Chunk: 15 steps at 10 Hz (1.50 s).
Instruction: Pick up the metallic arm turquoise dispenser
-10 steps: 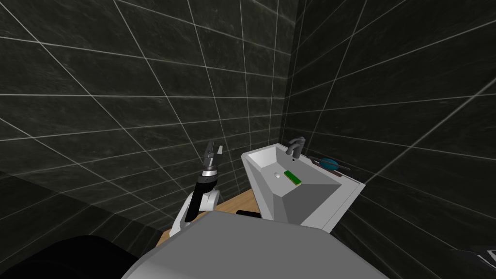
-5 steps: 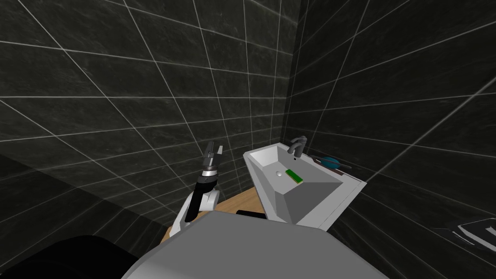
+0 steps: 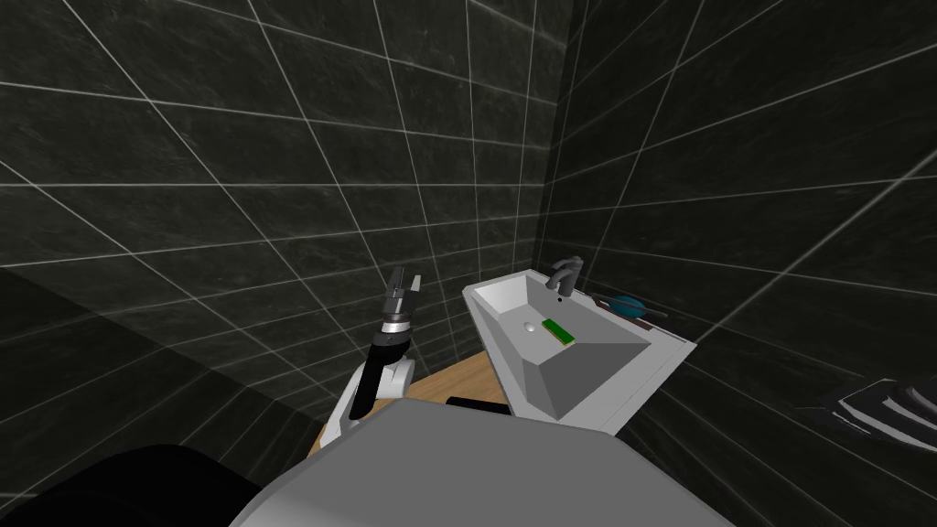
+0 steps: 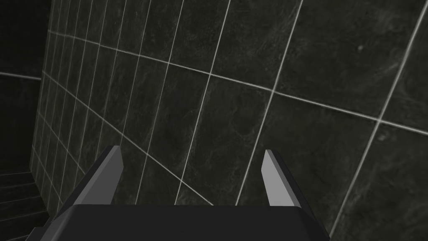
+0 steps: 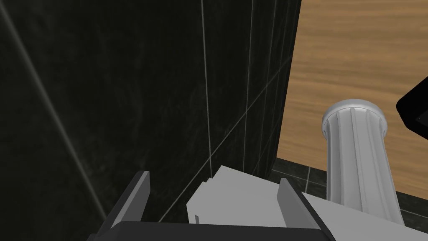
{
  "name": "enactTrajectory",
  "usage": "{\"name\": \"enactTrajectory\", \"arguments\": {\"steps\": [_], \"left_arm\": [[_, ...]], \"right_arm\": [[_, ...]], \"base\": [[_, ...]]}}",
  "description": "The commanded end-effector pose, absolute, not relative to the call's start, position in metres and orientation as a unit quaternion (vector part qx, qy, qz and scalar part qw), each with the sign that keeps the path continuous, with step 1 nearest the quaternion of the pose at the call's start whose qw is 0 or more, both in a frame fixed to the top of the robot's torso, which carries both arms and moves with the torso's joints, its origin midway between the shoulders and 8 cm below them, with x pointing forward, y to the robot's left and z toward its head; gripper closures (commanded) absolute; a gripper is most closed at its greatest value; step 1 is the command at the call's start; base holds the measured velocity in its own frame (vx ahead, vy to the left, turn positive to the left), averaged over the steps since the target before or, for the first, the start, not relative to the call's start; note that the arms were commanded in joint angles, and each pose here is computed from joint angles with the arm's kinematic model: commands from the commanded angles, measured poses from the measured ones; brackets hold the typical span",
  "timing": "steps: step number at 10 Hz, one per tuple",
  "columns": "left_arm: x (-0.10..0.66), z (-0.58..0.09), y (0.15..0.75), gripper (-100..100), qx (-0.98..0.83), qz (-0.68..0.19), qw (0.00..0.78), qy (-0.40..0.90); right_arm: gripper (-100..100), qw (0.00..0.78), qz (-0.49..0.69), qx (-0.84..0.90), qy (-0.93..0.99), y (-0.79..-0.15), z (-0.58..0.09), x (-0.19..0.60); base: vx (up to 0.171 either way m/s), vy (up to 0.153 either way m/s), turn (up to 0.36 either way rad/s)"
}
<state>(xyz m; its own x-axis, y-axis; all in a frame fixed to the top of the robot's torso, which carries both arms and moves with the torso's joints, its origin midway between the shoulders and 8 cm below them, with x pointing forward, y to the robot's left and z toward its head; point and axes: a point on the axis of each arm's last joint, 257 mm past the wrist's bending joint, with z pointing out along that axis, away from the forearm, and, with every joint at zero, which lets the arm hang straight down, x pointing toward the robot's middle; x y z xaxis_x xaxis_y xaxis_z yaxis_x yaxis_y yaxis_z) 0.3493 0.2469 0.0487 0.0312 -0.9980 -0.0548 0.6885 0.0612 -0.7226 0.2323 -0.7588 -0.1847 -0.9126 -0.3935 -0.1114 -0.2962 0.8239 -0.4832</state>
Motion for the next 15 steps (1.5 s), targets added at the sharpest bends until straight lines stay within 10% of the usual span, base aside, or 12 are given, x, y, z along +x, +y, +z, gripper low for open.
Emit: {"name": "enactTrajectory", "arguments": {"steps": [1,15], "left_arm": [[0.349,0.049,0.247,0,-0.265,-0.632,0.667,0.292],[0.349,0.049,0.247,0,-0.265,-0.632,0.667,0.292]], "right_arm": [[-100,0.101,-0.242,-0.199,0.944,-0.757,-0.176,0.245],[-100,0.002,-0.340,-0.317,0.885,-0.784,-0.155,0.254]], "base": [[-0.028,0.030,0.014],[0.071,0.039,0.092]]}}
